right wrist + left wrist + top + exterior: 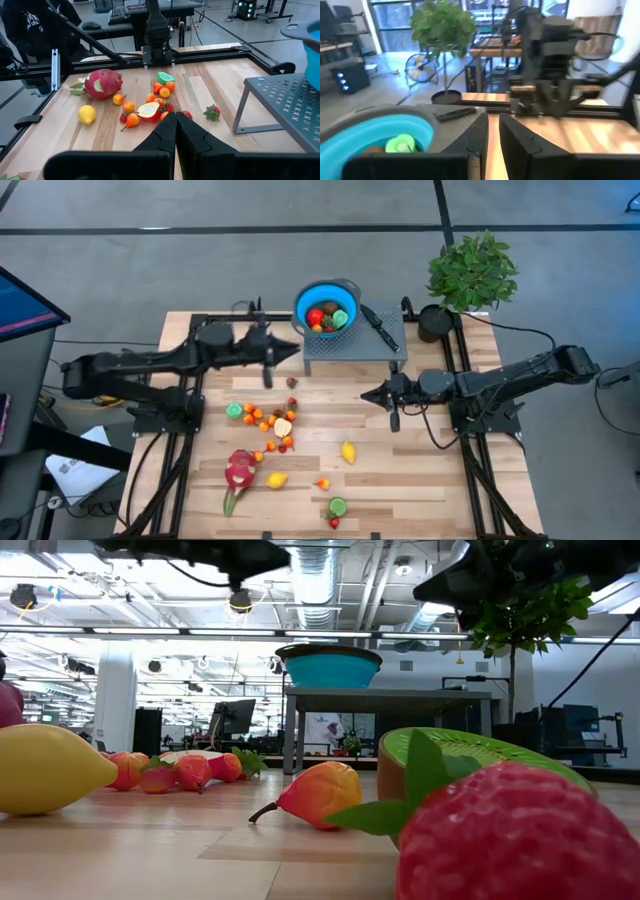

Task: Pick & Place Fruit
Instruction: Put the strawberry into the strainer bowl

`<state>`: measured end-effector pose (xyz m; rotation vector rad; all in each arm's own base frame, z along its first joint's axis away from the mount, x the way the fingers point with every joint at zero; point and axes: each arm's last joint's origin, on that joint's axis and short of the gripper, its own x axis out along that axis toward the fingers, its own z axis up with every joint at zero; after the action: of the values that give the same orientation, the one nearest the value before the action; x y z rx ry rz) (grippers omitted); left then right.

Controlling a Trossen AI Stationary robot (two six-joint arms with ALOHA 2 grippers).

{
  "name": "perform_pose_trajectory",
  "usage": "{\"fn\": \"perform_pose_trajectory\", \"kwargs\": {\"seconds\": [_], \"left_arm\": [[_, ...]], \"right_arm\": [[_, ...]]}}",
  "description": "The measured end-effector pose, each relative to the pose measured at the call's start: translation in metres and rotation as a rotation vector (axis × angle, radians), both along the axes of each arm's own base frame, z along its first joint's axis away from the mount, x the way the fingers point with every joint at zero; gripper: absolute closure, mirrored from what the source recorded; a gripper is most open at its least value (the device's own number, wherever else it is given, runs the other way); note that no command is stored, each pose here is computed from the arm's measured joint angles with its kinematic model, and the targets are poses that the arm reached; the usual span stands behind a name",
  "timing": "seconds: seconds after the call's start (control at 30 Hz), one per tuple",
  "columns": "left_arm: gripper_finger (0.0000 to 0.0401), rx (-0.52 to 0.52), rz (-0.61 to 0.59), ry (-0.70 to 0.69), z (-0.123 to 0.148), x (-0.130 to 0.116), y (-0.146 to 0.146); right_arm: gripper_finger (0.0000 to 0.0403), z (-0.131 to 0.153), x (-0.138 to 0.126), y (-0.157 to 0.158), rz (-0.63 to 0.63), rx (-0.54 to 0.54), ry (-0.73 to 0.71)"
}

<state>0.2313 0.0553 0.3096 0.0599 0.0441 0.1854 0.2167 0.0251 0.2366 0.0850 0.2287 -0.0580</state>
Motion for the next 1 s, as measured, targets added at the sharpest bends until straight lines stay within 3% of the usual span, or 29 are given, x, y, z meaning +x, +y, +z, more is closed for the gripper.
{"fn": "perform_pose_trajectory", "kwargs": {"seconds": [0.37, 1.0], "left_arm": [[0.0362, 0.017, -0.103, -0.105, -0.024, -0.052, -0.032], [0.0362, 0.018, -0.089, -0.118, -0.031, -0.057, -0.034]], "right_arm": [[0.0403, 0.0, 0.0, -0.002, -0.01, -0.002, 0.0], [0.0403, -0.001, 0.0, -0.005, -0.025, -0.001, 0.012]]}}
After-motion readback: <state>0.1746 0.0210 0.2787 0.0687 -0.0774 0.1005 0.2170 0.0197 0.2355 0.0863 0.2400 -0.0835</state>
